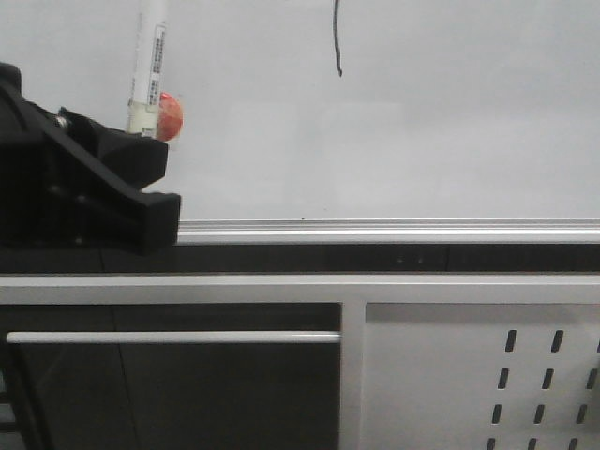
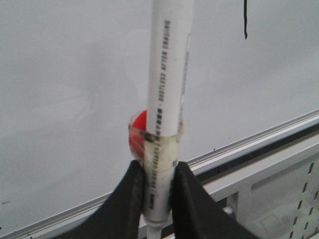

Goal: Write number 1 on whiteboard

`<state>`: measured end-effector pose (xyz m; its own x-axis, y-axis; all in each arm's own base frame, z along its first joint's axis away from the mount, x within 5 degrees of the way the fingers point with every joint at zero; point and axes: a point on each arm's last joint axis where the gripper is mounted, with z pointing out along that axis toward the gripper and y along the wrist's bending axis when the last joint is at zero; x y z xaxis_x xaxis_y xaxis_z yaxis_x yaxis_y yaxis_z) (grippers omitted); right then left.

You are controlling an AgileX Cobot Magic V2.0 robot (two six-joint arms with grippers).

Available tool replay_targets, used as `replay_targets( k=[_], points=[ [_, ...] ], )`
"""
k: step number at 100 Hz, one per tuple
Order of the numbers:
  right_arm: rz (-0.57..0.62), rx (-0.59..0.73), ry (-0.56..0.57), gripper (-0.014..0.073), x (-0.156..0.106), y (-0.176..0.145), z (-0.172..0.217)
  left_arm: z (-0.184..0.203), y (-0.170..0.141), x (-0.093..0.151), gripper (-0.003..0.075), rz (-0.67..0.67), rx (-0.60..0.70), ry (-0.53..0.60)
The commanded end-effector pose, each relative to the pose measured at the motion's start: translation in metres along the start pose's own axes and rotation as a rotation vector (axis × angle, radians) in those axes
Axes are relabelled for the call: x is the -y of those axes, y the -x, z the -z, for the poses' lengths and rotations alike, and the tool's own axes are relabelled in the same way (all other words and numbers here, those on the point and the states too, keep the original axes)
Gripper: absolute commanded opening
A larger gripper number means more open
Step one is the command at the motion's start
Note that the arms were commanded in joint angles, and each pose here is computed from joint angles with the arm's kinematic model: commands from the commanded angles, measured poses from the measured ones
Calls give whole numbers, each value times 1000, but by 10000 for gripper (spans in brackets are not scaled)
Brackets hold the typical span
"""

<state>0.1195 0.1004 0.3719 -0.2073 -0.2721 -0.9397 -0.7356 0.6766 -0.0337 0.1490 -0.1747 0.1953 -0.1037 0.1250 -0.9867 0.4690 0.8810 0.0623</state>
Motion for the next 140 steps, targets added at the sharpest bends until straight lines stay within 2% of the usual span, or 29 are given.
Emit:
replay_targets(
  k=[1, 15, 21, 33, 100, 122, 140],
  points=[
    [9, 178, -99, -61, 4, 8, 16, -5, 11, 1, -18, 47, 139, 49],
    [24, 237, -142, -61, 2, -10, 29, -11, 3, 1, -18, 30, 220, 108],
    [24, 242, -145, -61, 1, -16, 31, -13, 1, 0, -18, 64, 252, 122],
    [22, 226, -140, -61, 0, -23, 31, -19, -6, 1, -18, 139, 236, 121],
    [23, 197, -129, -61, 0, -26, 28, -26, 8, 8, -18, 165, 286, 103],
    [23, 197, -129, -61, 0, -26, 28, -22, 26, -10, -18, 154, 351, 155],
    [23, 197, -129, -61, 0, -26, 28, -22, 42, -21, -18, 111, 431, 122]
  ],
)
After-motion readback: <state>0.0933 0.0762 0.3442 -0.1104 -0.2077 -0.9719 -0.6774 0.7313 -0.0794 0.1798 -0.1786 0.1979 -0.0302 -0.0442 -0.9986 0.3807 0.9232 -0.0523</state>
